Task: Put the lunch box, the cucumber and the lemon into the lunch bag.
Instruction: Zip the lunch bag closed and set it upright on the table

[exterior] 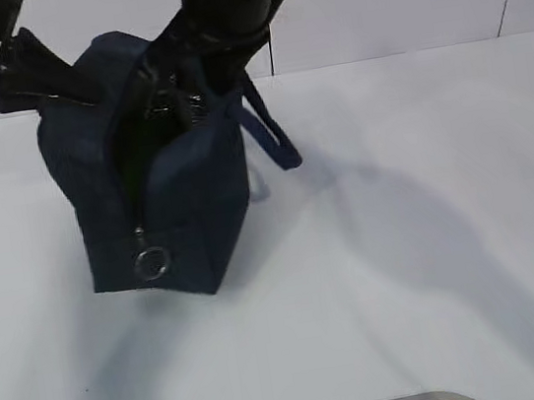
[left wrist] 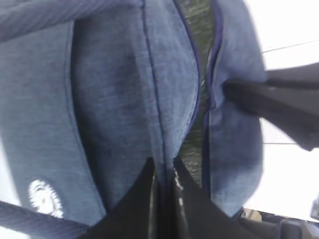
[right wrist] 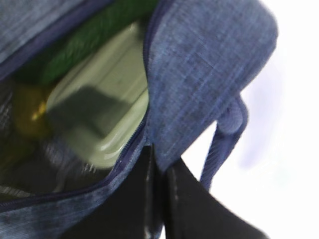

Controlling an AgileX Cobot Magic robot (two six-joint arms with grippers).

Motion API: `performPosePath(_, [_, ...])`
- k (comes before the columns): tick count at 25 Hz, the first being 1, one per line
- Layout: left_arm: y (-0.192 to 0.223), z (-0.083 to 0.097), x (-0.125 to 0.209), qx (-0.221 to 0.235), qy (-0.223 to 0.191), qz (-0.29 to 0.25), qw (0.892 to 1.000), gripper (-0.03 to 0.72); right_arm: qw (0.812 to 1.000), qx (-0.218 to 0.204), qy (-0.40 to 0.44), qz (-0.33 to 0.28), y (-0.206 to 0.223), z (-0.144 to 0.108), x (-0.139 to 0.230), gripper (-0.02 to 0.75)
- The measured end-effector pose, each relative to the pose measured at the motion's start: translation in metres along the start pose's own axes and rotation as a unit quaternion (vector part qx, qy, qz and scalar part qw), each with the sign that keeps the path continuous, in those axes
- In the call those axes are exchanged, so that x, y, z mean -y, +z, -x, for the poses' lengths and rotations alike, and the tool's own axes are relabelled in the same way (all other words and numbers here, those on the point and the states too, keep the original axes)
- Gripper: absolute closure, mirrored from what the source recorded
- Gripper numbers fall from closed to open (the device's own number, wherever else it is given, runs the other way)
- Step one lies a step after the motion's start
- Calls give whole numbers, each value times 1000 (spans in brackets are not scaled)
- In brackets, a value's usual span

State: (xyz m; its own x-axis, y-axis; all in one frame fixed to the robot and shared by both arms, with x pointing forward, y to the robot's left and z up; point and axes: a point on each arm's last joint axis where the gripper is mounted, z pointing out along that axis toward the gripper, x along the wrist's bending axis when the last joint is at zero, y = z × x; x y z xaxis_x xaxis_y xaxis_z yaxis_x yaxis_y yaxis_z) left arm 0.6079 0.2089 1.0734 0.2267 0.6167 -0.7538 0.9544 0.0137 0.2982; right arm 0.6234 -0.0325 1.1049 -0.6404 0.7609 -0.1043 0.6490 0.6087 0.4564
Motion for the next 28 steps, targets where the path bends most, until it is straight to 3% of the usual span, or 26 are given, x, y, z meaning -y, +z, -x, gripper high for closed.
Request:
performPosePath(8, [49, 34, 5, 9, 34, 12, 999, 703, 996, 84, -2, 0, -25, 16, 7, 727])
performPosePath(16, [96, 16, 7, -2, 12, -13, 1000, 703, 995, 98, 2, -8, -22, 18, 9, 728])
performPosePath(28, [99, 13, 4, -6, 7, -3, 1000, 703, 994, 104, 4, -30, 1, 18, 13, 726])
